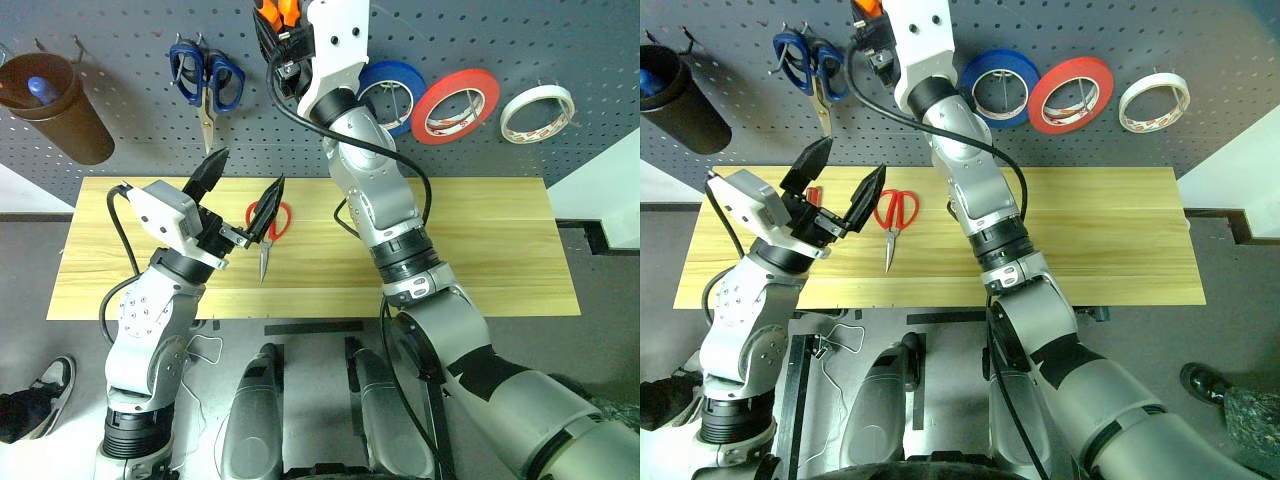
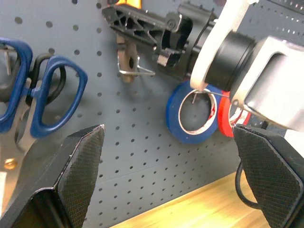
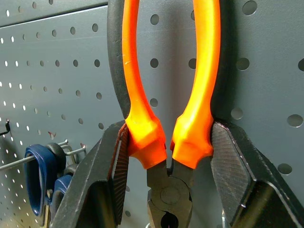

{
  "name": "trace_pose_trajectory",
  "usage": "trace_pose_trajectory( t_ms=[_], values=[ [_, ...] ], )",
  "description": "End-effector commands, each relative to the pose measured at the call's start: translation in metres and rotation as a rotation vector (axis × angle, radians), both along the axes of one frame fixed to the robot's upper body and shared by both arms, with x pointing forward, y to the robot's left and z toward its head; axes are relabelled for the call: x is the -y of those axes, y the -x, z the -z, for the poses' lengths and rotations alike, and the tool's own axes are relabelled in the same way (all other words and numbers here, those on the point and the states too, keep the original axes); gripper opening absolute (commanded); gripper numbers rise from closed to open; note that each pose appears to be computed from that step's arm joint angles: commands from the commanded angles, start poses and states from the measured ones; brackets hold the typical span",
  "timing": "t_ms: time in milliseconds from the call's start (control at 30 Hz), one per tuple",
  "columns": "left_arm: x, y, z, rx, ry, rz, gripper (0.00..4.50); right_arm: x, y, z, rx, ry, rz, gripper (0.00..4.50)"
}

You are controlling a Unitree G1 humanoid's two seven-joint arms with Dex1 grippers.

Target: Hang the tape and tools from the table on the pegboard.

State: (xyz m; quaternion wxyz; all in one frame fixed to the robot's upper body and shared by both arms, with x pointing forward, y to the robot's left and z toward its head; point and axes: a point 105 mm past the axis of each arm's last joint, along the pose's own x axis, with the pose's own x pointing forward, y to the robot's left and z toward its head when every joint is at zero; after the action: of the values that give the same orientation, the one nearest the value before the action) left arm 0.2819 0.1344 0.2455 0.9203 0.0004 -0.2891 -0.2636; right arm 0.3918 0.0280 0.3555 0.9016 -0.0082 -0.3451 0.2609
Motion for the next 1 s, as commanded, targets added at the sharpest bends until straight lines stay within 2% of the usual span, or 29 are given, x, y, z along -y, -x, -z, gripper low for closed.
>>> trace_pose_trajectory(
  t_ms=[33, 167, 233, 267, 433, 833, 1000],
  values=[
    [-0.001, 0.010, -0.004, 0.023, 0.002, 0.002, 4.50, 0.004, 0.008, -0.021, 0.064, -0.039, -0.001, 2.10],
    [0.000, 0.009, -0.004, 0.021, 0.006, 0.002, 4.50, 0.003, 0.006, -0.017, 0.038, -0.035, -0.011, 2.10],
    [0.000, 0.008, -0.005, 0.024, 0.007, 0.001, 4.50, 0.002, 0.005, -0.016, 0.029, -0.039, -0.020, 2.80],
    [0.000, 0.008, -0.005, 0.025, 0.007, 0.001, 4.50, 0.002, 0.005, -0.017, 0.027, -0.040, -0.022, 2.92],
    [0.000, 0.007, -0.005, 0.027, 0.009, 0.000, 4.50, 0.003, 0.004, -0.017, 0.026, -0.041, -0.020, 4.47],
    [0.003, 0.003, -0.006, 0.054, -0.009, 0.016, 4.50, 0.002, 0.008, -0.015, 0.038, -0.021, -0.015, 4.49],
    [-0.001, -0.005, -0.015, 0.097, -0.015, 0.010, 4.50, 0.004, 0.015, -0.011, 0.045, -0.013, -0.021, 4.49]
  ],
)
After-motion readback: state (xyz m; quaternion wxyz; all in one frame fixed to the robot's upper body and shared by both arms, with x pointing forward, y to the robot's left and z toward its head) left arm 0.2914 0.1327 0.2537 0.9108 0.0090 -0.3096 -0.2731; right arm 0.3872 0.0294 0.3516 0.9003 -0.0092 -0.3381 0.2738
